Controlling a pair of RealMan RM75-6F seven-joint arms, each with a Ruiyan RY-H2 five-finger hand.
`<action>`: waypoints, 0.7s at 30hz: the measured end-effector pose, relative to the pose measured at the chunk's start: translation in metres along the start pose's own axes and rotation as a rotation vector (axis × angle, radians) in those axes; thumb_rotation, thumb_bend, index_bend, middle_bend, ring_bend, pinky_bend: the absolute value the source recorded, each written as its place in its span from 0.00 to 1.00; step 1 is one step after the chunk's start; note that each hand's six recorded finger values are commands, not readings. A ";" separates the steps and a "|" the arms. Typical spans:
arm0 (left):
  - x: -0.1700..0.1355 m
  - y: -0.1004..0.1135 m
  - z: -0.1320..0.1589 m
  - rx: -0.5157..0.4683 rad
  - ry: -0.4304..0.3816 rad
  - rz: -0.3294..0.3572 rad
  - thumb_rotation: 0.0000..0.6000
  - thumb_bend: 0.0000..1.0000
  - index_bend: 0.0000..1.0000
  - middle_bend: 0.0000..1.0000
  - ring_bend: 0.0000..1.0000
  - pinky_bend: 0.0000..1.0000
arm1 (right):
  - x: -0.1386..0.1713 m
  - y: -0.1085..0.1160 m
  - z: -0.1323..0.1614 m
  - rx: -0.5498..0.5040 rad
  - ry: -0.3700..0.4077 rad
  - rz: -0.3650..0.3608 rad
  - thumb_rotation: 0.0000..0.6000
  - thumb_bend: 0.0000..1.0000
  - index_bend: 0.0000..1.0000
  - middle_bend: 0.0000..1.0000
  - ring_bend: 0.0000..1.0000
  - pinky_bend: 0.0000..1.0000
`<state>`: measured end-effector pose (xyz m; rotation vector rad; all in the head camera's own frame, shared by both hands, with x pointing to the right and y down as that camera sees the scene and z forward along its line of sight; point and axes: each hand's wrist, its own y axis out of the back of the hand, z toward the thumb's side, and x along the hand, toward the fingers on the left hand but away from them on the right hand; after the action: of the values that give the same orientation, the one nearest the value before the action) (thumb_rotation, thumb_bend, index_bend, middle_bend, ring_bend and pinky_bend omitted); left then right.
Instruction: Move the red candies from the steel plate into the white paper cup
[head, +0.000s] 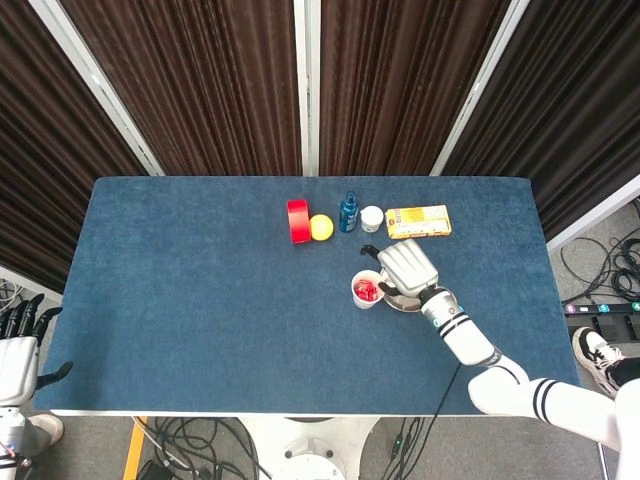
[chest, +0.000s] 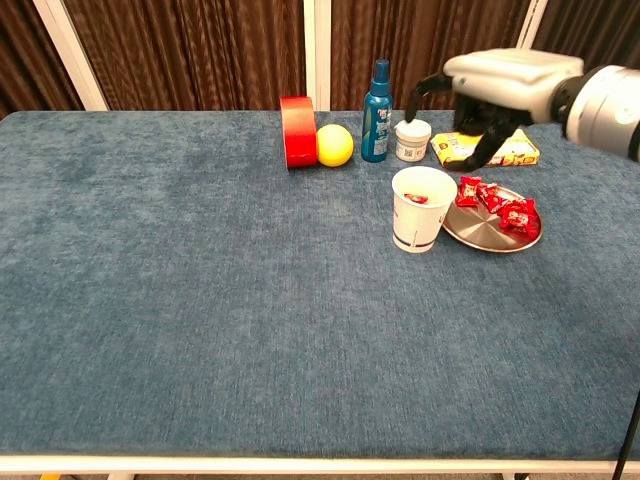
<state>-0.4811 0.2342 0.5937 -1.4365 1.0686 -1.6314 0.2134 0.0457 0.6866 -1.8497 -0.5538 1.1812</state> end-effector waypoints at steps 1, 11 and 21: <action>0.000 0.000 0.000 0.000 0.000 0.000 1.00 0.00 0.26 0.15 0.09 0.13 | 0.000 0.001 -0.007 0.003 -0.022 0.000 1.00 0.18 0.31 0.98 0.94 1.00; 0.000 -0.001 0.000 0.000 -0.001 -0.005 1.00 0.00 0.26 0.15 0.09 0.13 | -0.009 -0.029 -0.073 0.065 -0.230 0.109 1.00 0.30 0.40 0.98 0.94 1.00; 0.000 -0.003 0.000 0.003 0.002 -0.012 1.00 0.00 0.26 0.15 0.09 0.13 | -0.024 -0.066 -0.078 0.083 -0.265 0.205 1.00 0.30 0.40 0.98 0.94 1.00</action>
<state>-0.4808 0.2354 0.5965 -1.4424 1.0602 -1.6428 0.2766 0.0308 0.7694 -1.7215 -0.4592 1.5772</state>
